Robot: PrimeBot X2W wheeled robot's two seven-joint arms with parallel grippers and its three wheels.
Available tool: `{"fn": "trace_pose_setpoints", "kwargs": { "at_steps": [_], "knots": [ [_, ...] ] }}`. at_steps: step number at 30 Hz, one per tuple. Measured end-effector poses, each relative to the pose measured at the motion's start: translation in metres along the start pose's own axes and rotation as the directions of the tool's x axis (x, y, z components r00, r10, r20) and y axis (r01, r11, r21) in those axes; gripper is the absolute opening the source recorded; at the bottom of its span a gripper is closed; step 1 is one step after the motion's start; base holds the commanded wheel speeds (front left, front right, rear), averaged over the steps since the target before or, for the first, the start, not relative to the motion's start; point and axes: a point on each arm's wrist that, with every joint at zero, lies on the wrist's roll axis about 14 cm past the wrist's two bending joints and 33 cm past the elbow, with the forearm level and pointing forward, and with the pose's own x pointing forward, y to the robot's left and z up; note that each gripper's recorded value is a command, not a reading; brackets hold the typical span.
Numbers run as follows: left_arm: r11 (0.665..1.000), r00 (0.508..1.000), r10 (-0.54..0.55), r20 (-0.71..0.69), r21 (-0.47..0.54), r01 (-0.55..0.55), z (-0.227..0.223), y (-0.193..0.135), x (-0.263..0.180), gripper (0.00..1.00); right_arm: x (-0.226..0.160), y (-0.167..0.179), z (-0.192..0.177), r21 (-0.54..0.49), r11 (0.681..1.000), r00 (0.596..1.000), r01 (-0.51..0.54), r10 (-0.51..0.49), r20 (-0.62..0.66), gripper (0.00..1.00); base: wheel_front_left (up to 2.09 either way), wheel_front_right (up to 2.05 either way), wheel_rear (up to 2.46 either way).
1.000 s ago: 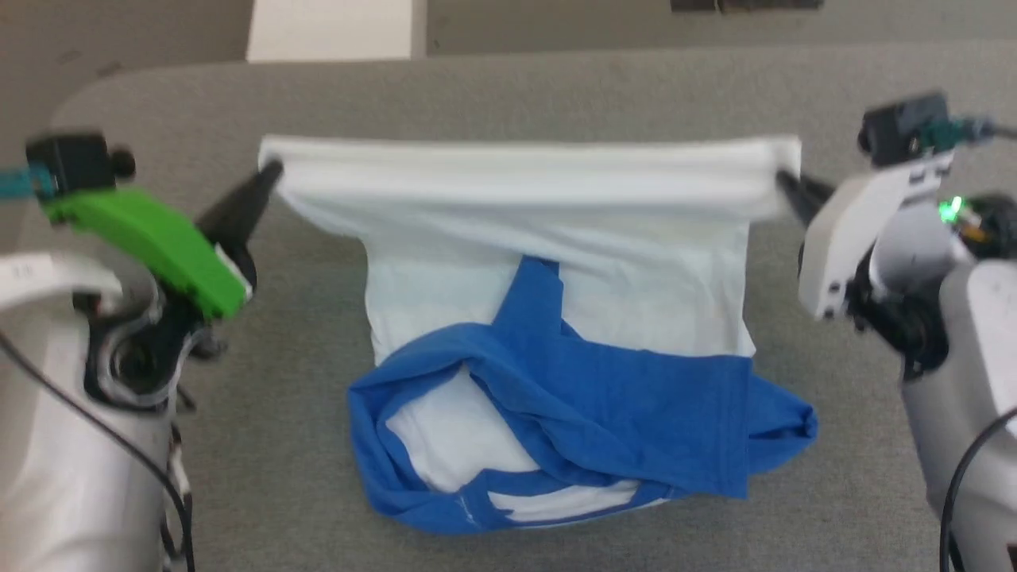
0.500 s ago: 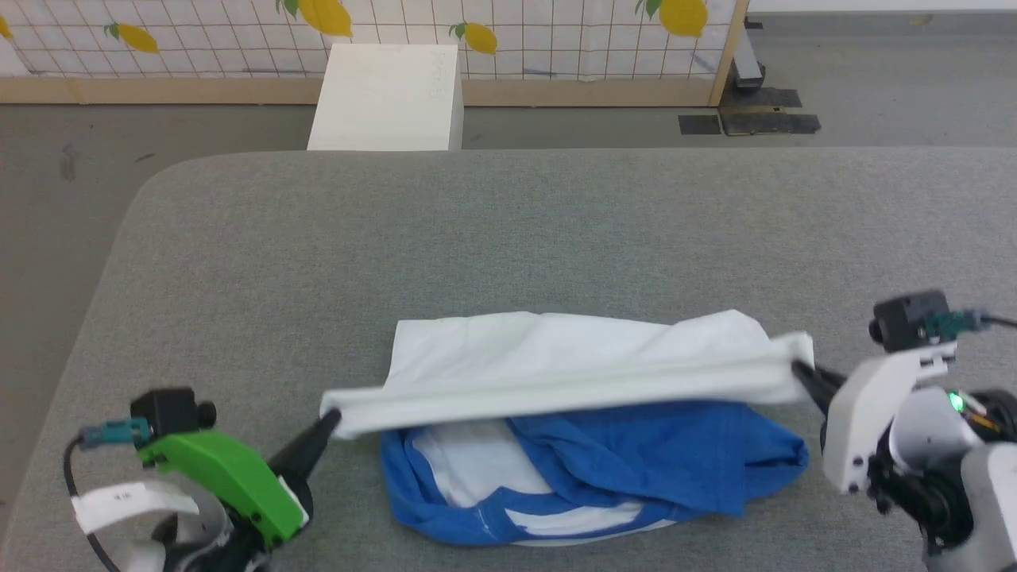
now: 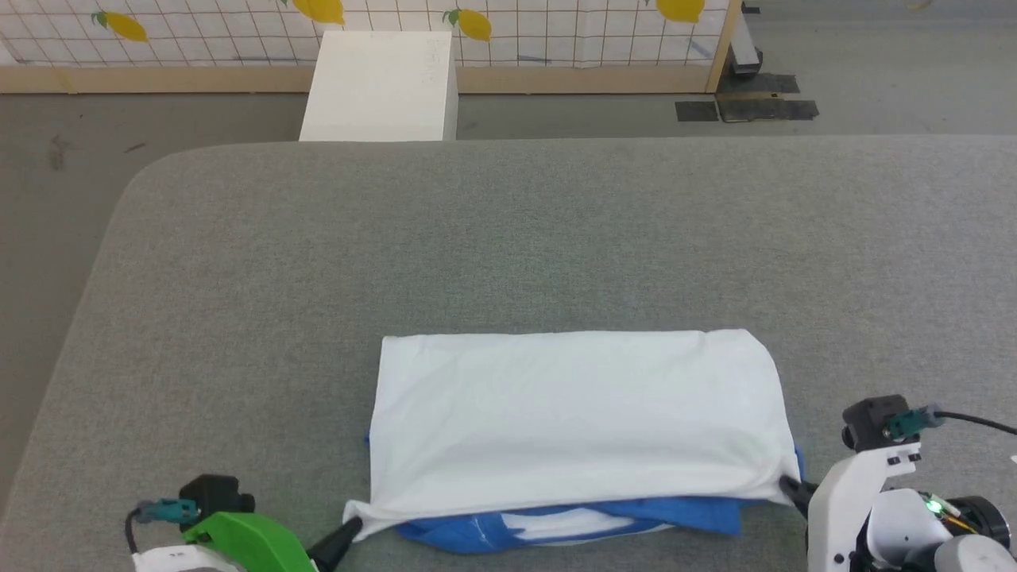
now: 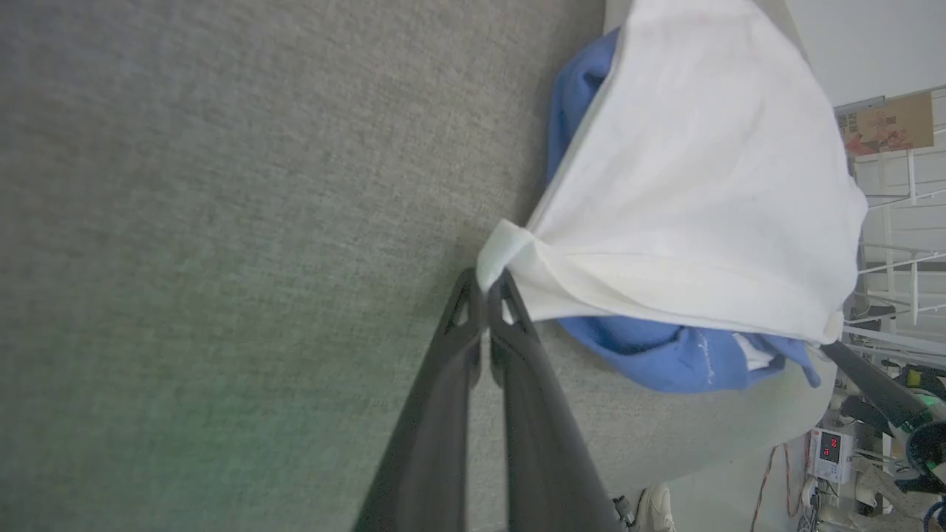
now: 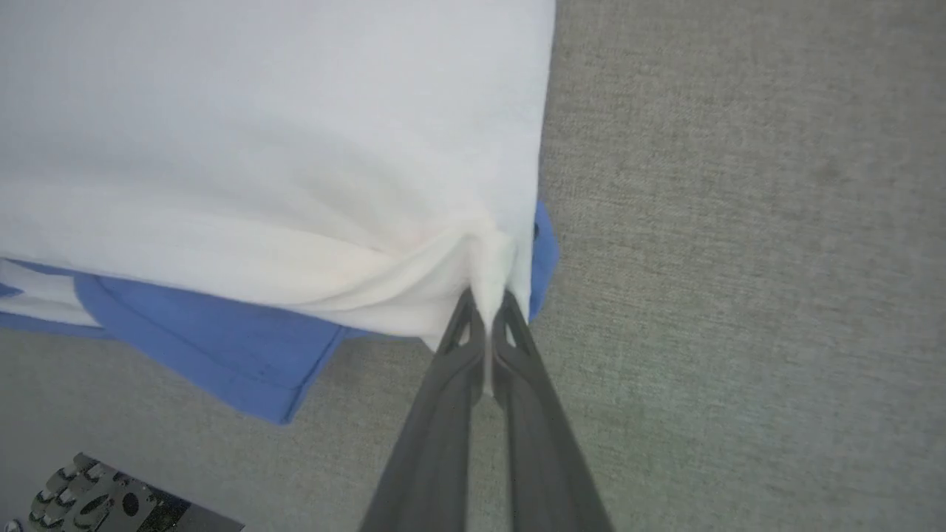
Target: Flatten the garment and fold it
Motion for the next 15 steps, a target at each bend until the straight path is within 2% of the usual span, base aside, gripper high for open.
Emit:
{"fn": "trace_pose_setpoints", "kwargs": {
  "at_steps": [6, 7, 8, 9, 15],
  "knots": [
    [1.000, 1.000, 0.023, -0.015, 0.020, -0.022, -0.006, 0.005, 0.000, 0.00, -0.002, -0.004, -0.008, 0.009, 1.000, 1.000, 0.016, -0.016, -0.008, 0.00, 0.00, 0.00, 0.00],
    [0.999, 0.999, 0.027, -0.024, 0.024, -0.027, -0.007, 0.006, 0.000, 0.60, -0.003, -0.005, -0.007, 0.010, 1.000, 1.000, 0.019, -0.019, -0.002, 0.23, 0.00, 0.00, 0.00],
    [0.999, 0.999, 0.029, -0.032, 0.027, -0.028, -0.008, 0.005, -0.001, 1.00, -0.005, -0.006, -0.008, 0.009, 1.000, 1.000, 0.021, -0.021, 0.000, 0.56, 0.00, 0.00, 0.00],
    [0.999, 0.999, 0.028, -0.028, 0.029, -0.027, -0.007, 0.004, -0.002, 1.00, -0.008, -0.007, -0.008, 0.011, 1.000, 1.000, 0.025, -0.025, 0.007, 1.00, 0.00, 0.00, 0.00],
    [0.992, 0.997, 0.071, 0.010, 0.105, -0.072, 0.015, 0.007, -0.015, 1.00, -0.031, -0.031, 0.001, 0.055, 0.996, 0.995, 0.069, -0.073, 0.071, 1.00, 0.00, 0.00, 0.00]
  ]
}}
